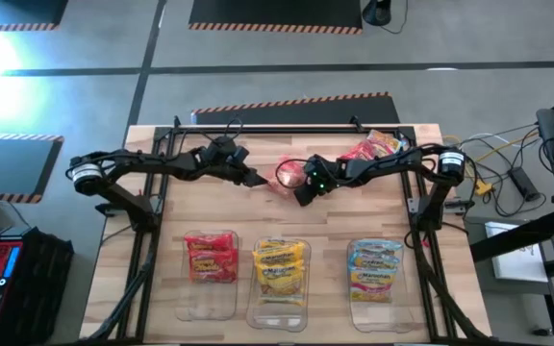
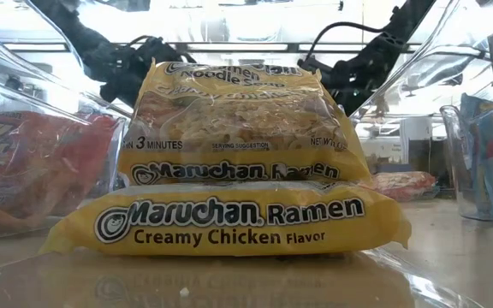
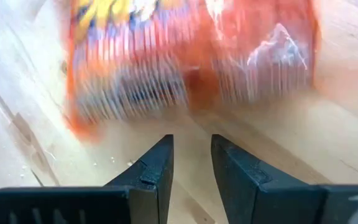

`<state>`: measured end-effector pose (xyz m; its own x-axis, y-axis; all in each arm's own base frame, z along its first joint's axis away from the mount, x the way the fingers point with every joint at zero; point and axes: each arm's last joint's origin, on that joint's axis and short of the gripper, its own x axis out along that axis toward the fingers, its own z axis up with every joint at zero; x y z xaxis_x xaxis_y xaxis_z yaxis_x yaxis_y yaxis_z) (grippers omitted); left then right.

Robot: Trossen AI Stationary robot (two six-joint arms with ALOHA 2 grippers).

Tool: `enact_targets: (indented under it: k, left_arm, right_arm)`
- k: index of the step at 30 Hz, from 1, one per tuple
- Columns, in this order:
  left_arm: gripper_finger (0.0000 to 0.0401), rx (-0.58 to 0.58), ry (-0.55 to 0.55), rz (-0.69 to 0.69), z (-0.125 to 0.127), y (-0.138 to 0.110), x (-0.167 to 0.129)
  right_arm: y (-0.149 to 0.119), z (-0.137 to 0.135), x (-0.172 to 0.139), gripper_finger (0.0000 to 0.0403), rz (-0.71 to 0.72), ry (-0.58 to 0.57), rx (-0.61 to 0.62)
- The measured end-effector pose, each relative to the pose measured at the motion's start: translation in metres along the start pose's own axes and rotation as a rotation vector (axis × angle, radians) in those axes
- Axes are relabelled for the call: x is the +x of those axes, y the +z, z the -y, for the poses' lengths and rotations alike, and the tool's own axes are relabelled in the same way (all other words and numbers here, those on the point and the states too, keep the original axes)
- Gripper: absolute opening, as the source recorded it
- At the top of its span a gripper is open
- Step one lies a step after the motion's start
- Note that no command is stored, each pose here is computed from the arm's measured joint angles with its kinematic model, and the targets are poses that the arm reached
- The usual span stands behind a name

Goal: Sort Maruchan noodles
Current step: Put the orange noodle pack into the left transparent bin

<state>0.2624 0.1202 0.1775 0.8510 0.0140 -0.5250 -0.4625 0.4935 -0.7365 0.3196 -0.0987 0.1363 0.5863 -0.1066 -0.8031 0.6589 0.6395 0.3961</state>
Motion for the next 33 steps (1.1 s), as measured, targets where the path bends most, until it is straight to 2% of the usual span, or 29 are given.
enact_targets:
  k: [10,17,22,27,33]
  left_arm:
    - [0.0233,-0.011,0.079,0.08,-0.008,0.005,-0.002]
    - [0.0233,0.001,0.099,0.101,-0.013,0.009,-0.005]
    - [0.0233,-0.003,0.114,0.104,-0.017,0.009,-0.006]
    - [0.0233,-0.05,0.14,0.077,-0.028,0.005,0.006]
    - [0.0233,-0.068,0.095,0.116,-0.031,0.012,0.022]
  right_arm:
    - [0.003,-0.003,-0.006,0.0098,0.018,0.027,0.023]
    - [0.026,-0.019,-0.019,0.0098,0.197,0.152,0.001]
    - [0.026,-0.014,-0.007,0.0098,0.215,0.116,0.002]
    - [0.024,-0.007,0.009,0.0098,0.211,0.087,0.011]
    - [0.023,-0.005,0.015,0.0098,0.205,0.083,0.02]
